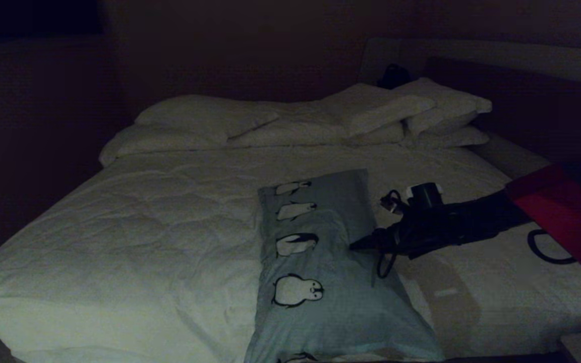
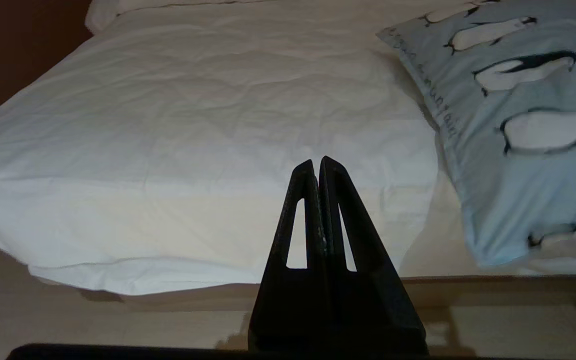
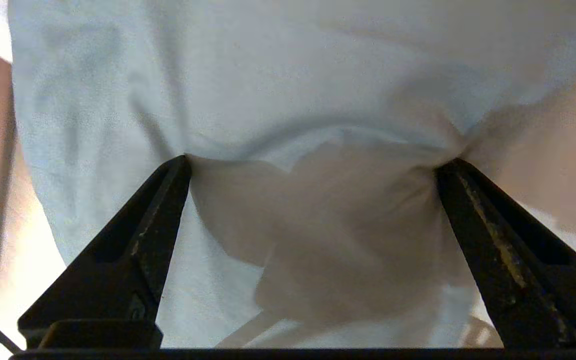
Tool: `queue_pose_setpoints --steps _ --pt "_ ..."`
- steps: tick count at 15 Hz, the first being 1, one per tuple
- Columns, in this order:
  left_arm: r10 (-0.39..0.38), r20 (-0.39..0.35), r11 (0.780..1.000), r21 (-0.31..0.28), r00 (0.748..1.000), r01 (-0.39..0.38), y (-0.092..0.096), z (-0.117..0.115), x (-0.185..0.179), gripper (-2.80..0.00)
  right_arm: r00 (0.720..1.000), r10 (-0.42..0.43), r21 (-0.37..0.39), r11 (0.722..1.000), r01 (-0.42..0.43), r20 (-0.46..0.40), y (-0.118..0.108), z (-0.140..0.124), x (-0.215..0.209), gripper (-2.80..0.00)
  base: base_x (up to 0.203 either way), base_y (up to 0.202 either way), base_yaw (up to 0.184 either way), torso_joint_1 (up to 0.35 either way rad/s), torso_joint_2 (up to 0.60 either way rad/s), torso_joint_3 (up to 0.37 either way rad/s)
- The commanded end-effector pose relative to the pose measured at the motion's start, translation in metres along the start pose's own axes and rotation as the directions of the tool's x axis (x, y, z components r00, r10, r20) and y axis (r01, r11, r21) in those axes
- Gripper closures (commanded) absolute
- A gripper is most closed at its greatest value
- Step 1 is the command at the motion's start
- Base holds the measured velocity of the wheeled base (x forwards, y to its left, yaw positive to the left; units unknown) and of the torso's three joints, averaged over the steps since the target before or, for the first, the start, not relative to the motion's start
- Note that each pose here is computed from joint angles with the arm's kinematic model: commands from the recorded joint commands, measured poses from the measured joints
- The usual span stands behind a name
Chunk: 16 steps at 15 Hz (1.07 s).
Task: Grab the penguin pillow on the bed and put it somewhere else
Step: Pick up the pillow
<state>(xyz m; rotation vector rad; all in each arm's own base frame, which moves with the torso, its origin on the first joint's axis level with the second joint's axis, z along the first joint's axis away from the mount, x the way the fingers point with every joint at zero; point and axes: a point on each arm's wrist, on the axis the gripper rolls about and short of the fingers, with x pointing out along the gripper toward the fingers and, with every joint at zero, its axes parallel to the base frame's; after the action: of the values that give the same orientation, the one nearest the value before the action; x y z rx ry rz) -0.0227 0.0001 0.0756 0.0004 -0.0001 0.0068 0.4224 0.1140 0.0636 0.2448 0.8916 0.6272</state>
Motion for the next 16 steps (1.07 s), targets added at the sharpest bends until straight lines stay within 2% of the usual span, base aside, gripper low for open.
queue_pose_setpoints --steps 1,7,11,12,16 --pt "0.001 0.0 1.0 0.0 1.0 -0.001 0.0 0.0 0.0 0.0 1.0 -0.006 -0.017 1.0 0.006 -0.027 0.012 -0.006 0.013 -2.8 0.0 0.0 0.0 0.0 0.0 0.0" --pt "0.001 0.0 1.0 0.0 1.0 -0.001 0.0 0.0 0.0 0.0 0.997 0.0 -0.035 0.999 -0.003 -0.076 0.025 -0.018 0.035 -2.8 0.0 0.0 0.0 0.0 0.0 0.0" --pt "0.001 0.0 1.0 0.0 1.0 -0.001 0.0 0.0 0.0 0.0 0.996 -0.044 -0.035 0.999 0.042 -0.075 0.028 -0.02 0.04 -2.8 0.0 0.0 0.0 0.0 0.0 0.0" --pt "0.001 0.001 1.0 0.0 1.0 -0.001 0.0 0.0 0.0 0.0 0.997 -0.043 -0.022 0.999 0.042 -0.068 0.029 -0.019 0.04 0.0 0.0 0.0 0.0 0.0 0.0 0.0" --pt "0.001 0.0 1.0 0.0 1.0 -0.001 0.0 0.0 0.0 0.0 0.999 -0.037 0.01 0.999 0.037 -0.037 0.035 -0.011 0.031 0.0 0.0 0.0 0.0 0.0 0.0 0.0"
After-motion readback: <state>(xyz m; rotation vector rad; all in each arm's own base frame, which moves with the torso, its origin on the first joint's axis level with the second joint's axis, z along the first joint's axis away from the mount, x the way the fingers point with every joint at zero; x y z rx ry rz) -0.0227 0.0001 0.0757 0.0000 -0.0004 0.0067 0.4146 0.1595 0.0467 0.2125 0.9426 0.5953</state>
